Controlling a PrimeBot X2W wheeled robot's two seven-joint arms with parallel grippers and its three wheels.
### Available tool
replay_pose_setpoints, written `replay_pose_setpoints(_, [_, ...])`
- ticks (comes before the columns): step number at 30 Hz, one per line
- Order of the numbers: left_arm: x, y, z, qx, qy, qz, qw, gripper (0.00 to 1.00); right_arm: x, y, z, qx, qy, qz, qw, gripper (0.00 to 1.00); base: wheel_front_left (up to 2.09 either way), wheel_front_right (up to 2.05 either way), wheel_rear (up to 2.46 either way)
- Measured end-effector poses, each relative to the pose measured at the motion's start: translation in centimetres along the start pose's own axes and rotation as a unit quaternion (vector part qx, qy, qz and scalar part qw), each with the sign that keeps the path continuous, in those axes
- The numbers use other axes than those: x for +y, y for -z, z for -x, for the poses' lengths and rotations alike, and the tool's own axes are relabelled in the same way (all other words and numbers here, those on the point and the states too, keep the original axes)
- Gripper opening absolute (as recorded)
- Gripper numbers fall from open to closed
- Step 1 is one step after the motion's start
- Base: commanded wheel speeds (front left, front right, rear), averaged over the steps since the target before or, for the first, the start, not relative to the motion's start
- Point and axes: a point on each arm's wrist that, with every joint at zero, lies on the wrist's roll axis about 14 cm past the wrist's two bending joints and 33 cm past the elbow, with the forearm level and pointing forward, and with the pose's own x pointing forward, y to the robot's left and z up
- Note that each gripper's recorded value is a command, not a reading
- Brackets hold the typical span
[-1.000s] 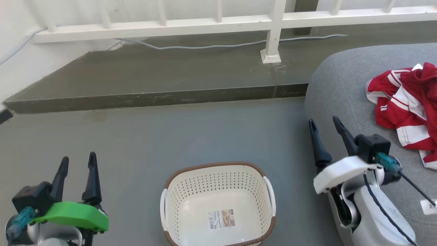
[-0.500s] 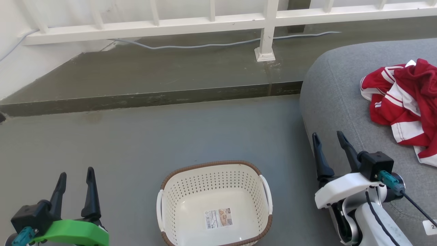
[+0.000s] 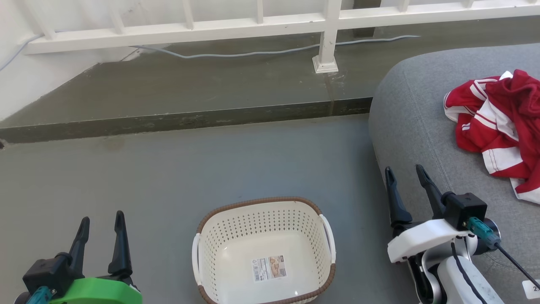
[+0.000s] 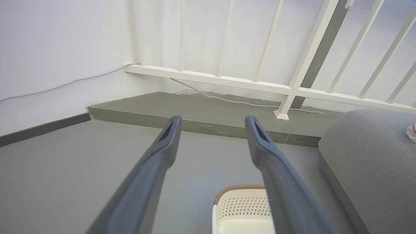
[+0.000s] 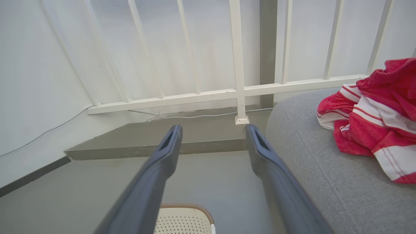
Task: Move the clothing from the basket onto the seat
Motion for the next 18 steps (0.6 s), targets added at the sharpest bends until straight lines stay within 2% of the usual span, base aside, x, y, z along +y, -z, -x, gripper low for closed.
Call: replay_pose_setpoints(18, [-0.35, 0.23, 0.61, 0.002, 0.01, -0.004, 1.0, 1.0, -0.07, 0.26, 0.83, 0.003, 0.003, 0.0, 1.0, 1.0, 0.0, 0.0, 0.0])
